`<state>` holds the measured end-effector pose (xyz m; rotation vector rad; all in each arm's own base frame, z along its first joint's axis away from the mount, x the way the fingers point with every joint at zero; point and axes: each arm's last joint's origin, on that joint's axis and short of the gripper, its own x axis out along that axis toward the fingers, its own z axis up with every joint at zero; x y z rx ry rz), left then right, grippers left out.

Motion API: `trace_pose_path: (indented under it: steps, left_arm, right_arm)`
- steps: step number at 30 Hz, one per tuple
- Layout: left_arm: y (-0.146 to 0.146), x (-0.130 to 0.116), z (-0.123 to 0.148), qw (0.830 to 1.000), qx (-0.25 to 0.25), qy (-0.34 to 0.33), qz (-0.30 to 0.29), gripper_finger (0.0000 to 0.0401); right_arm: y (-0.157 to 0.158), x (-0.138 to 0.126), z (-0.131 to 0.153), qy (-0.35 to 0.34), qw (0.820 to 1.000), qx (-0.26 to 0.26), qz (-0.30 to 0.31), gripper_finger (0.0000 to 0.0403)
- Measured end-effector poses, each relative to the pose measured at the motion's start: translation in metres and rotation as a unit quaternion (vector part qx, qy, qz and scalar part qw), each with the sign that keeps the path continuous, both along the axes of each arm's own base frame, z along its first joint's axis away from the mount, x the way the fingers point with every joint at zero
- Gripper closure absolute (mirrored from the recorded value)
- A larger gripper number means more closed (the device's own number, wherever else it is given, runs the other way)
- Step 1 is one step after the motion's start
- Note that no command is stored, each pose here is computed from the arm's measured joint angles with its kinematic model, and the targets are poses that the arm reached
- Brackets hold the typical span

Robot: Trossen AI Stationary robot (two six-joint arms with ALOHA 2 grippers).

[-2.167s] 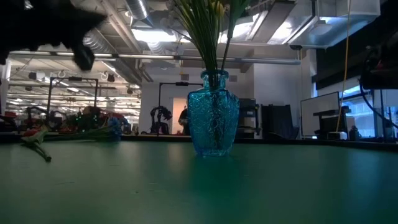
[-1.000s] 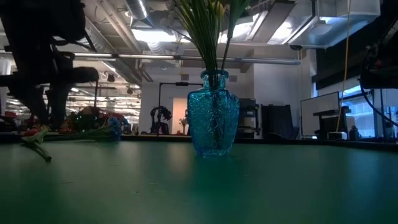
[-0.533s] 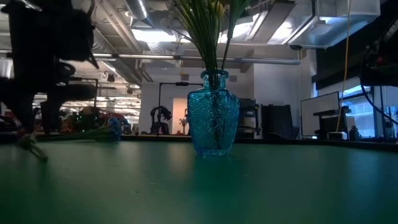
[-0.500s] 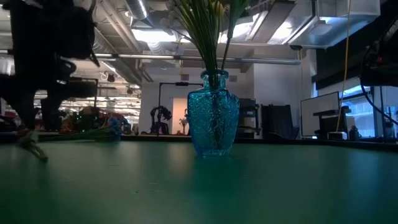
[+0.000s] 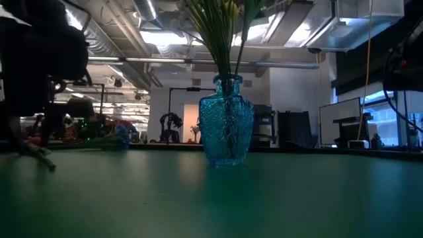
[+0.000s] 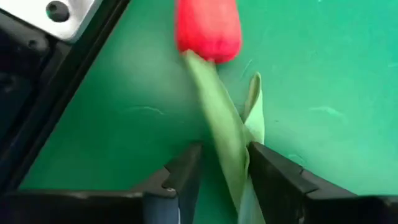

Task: Sort flowers into vase by color
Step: Put the red flower into the purple vase

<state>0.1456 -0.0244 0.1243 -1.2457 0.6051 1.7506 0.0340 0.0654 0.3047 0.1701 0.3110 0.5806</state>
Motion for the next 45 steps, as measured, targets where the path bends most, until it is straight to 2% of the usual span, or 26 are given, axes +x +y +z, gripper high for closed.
trace_pose_path:
  steps: [6,10,14,19,21,26,31,35,37,40,45]
  left_arm:
    - [0.002,-0.001,-0.003,0.999,0.032,-0.009,0.003,0.0258]
    - [0.003,0.003,-0.002,0.998,0.065,-0.025,-0.013,0.027]
    - [0.005,0.007,-0.001,0.993,0.102,-0.048,-0.021,0.0307]
    - [0.006,0.012,-0.001,0.986,0.144,-0.079,-0.025,0.0386]
    - [0.006,0.016,0.0,0.98,0.168,-0.097,-0.041,0.0392]
    - [0.006,0.023,0.013,0.952,0.257,-0.152,-0.074,0.0396]
    - [0.011,0.034,0.058,0.906,0.363,-0.186,-0.112,0.0398]
    - [0.026,0.056,0.097,0.889,0.391,-0.16,-0.177,0.0398]
    - [0.04,0.07,0.114,0.877,0.399,-0.145,-0.227,0.0399]
    - [0.065,0.084,0.134,0.847,0.415,-0.159,-0.29,0.0399]
    - [0.105,0.087,0.15,0.802,0.456,-0.172,-0.346,0.0399]
  right_arm:
    - [0.008,0.001,-0.003,0.024,1.0,-0.002,0.006,0.0137]
    - [0.014,0.003,-0.005,0.028,0.999,-0.017,0.005,0.0137]
    - [0.016,0.003,-0.005,0.028,0.999,-0.021,0.005,0.0137]
    - [0.015,0.003,-0.003,0.025,1.0,-0.005,0.005,0.0137]
    - [0.015,0.003,-0.002,0.026,1.0,-0.002,0.008,0.0137]
    - [0.016,0.003,-0.002,0.028,1.0,0.004,0.009,0.0137]
    - [0.016,0.003,0.0,0.019,1.0,0.01,-0.001,0.0137]
    - [0.008,0.006,0.001,-0.024,0.994,-0.023,-0.1,0.0137]
    - [0.001,0.008,0.01,-0.041,0.988,-0.032,-0.142,0.0137]
    - [-0.01,0.009,0.03,-0.07,0.981,-0.044,-0.178,0.0137]
    - [-0.035,0.006,0.057,-0.094,0.968,-0.064,-0.226,0.0137]
